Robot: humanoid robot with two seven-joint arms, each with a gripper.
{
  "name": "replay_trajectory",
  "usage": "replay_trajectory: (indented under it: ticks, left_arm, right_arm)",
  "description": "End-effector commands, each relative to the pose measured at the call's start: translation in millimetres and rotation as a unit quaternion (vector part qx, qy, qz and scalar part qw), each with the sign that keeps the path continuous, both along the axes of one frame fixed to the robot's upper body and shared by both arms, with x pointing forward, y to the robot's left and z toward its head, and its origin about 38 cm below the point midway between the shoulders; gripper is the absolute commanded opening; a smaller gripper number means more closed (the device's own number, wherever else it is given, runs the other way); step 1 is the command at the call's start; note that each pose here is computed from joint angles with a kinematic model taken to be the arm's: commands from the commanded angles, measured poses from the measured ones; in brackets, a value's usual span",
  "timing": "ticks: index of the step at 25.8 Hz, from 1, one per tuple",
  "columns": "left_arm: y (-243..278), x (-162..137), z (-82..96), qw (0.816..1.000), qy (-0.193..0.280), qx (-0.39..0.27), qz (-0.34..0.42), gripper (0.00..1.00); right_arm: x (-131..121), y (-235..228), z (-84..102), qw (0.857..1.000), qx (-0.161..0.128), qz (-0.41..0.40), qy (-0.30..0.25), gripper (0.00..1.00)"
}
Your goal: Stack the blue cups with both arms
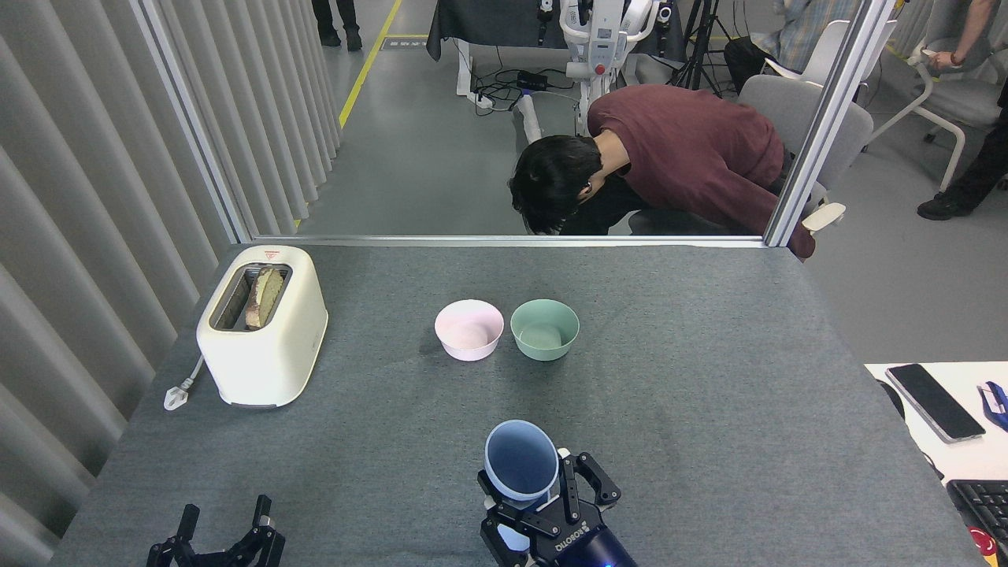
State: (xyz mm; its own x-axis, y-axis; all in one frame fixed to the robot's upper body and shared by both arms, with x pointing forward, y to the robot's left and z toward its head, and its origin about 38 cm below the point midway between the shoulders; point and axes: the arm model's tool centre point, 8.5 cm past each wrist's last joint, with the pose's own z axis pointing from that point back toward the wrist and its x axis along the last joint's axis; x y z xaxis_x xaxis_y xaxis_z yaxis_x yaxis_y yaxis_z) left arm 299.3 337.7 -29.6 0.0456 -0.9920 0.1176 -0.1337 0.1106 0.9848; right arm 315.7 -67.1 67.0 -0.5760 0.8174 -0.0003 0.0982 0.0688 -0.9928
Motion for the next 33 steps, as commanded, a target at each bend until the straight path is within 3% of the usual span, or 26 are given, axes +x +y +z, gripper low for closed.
replay_trajectory:
  ticks: [1, 3, 4, 5, 6, 14, 17, 20, 21, 23, 25, 26, 28, 30, 33]
  left_arm:
    - [-0.9, 0.1, -0.1, 1.000, 0.000, -0.001, 0.000, 1.00]
    - [-1.5, 0.7, 0.2, 1.000, -0.001, -0.002, 0.000, 1.00]
    - [-1.6, 1.3, 0.6, 1.000, -0.002, -0.002, 0.000, 1.00]
    - [-1.6, 1.3, 0.6, 1.000, -0.002, -0.002, 0.000, 1.00]
    - [-1.0, 2.0, 1.3, 1.000, -0.003, -0.001, 0.000, 1.00]
    - [-0.6, 3.3, 2.4, 1.000, -0.004, -0.001, -0.001, 1.00]
    - [-1.6, 3.9, 2.5, 1.000, -0.005, -0.003, 0.000, 1.00]
    - [-3.0, 3.9, 2.1, 1.000, -0.005, -0.003, 0.000, 1.00]
    - [-3.0, 3.9, 2.1, 1.000, -0.005, -0.004, -0.001, 1.00]
    - [-3.4, 1.7, 1.2, 1.000, -0.004, -0.005, -0.002, 1.00]
    - [-7.6, -1.3, 0.1, 1.000, -0.003, -0.009, -0.016, 1.00]
    - [-8.1, -3.9, -1.6, 1.000, 0.000, -0.011, -0.019, 1.00]
    - [-8.5, -6.5, -2.5, 1.000, 0.002, -0.010, -0.021, 1.00]
    - [-9.4, -8.3, 1.8, 1.000, -0.004, -0.009, -0.025, 1.00]
    - [-14.2, -25.1, 5.9, 0.999, -0.007, -0.010, -0.039, 1.00]
  right_arm:
    - [-2.6, -1.4, -3.2, 1.000, -0.002, -0.001, 0.004, 0.54]
    - [-3.9, -1.6, -3.2, 1.000, -0.001, -0.002, 0.003, 0.55]
    - [-3.7, -2.2, -3.2, 1.000, 0.000, -0.003, 0.002, 0.66]
    - [-3.3, -2.3, -2.8, 1.000, 0.001, -0.006, 0.002, 0.93]
    - [-3.2, -2.7, -2.4, 1.000, 0.003, -0.008, 0.000, 1.00]
    - [1.5, -1.7, 4.7, 1.000, 0.010, -0.012, -0.010, 1.00]
    - [14.1, -5.6, 27.0, 0.998, 0.025, -0.024, -0.043, 1.00]
    - [47.2, -69.0, 47.5, 0.987, 0.058, -0.132, -0.075, 1.00]
    - [51.2, -95.4, 42.4, 0.982, 0.055, -0.166, -0.070, 1.00]
    - [41.2, -157.7, 7.9, 0.975, 0.012, -0.217, -0.034, 1.00]
    - [-12.0, -194.3, -39.6, 0.974, -0.026, -0.223, 0.016, 1.00]
    - [-41.9, -197.5, -57.2, 0.973, -0.027, -0.228, 0.029, 1.00]
    - [-77.4, -199.4, -70.6, 0.969, -0.016, -0.246, 0.033, 1.00]
    - [-102.1, -210.1, -80.6, 0.960, -0.023, -0.274, 0.051, 1.00]
    - [-121.8, -221.9, -86.9, 0.953, -0.029, -0.293, 0.067, 1.00]
